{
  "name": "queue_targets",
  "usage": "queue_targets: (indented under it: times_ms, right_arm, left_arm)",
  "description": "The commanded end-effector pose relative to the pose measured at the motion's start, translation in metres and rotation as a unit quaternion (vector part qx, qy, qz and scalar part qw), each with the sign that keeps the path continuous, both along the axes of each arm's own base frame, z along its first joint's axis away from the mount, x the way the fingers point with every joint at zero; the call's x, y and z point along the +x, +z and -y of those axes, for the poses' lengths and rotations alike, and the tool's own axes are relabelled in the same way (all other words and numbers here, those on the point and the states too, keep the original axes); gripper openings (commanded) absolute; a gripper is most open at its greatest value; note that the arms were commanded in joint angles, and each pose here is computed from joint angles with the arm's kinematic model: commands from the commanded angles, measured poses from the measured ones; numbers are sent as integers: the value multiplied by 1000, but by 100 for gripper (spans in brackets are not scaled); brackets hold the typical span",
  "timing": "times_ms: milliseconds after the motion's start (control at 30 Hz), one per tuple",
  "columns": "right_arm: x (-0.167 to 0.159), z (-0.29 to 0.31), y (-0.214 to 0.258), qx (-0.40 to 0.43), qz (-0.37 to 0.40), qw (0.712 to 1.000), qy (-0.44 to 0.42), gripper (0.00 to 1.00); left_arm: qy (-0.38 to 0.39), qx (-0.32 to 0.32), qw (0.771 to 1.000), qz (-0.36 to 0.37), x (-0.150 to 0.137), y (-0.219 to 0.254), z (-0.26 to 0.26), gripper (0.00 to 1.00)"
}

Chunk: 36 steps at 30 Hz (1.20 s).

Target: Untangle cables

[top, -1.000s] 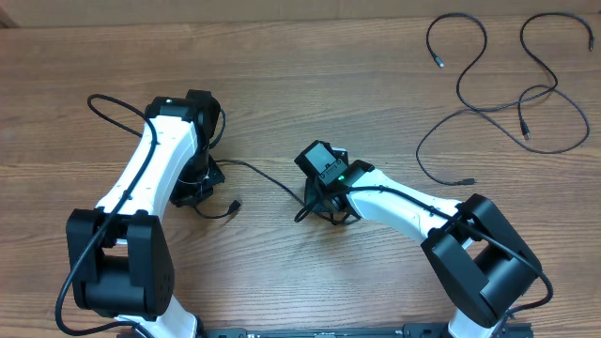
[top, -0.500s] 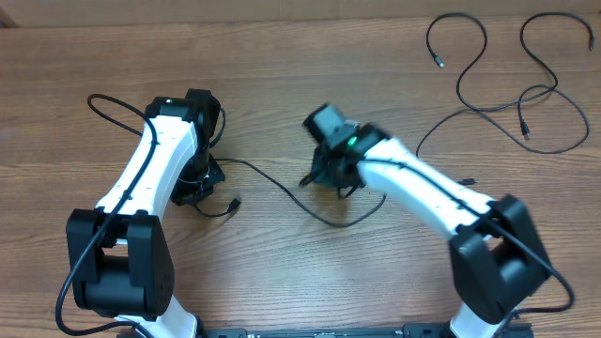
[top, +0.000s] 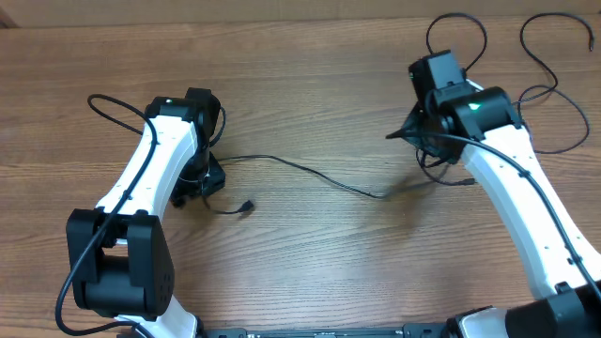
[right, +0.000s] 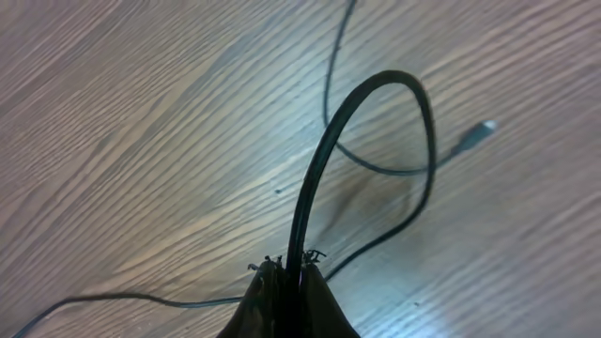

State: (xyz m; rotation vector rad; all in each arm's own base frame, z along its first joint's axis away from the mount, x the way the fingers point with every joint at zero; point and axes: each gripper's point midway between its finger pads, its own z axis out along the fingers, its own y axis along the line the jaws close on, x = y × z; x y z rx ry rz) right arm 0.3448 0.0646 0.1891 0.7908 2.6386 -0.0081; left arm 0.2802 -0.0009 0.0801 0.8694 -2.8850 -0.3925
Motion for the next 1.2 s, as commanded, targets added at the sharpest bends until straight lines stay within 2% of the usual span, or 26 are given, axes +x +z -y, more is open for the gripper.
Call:
queue_targets:
  times_ms: [0,133,433,600,733,967,1167]
  right_arm:
    - [0,6,16,-6,21,1000,-12,4]
    - [-2,7,15,-7,16,1000,-12,4]
    - [-11,10,12,-8,-1,1000,-26,4]
    - [-18,11,10,-12,-15,999,-26,4]
    - [-26,14,8,-15,-31,999,-27,4]
    - [-48,19,25,-5,-28,998,-47,4]
    - [-73,27,50,6,-3,998,-57,4]
  left_arm:
    - [-14,-22,1000,-3,2,0,5,80]
    - [-36,-36,999,-9,1,0,9,100]
    - [-53,-42,998,-9,3,1,10,99]
    - [-76,-98,992,8,14,13,29,100]
    - [-81,-126,987,49,27,35,39,100]
    - [-91,-126,979,134,31,80,39,99]
    - [-93,-98,980,147,26,91,29,100]
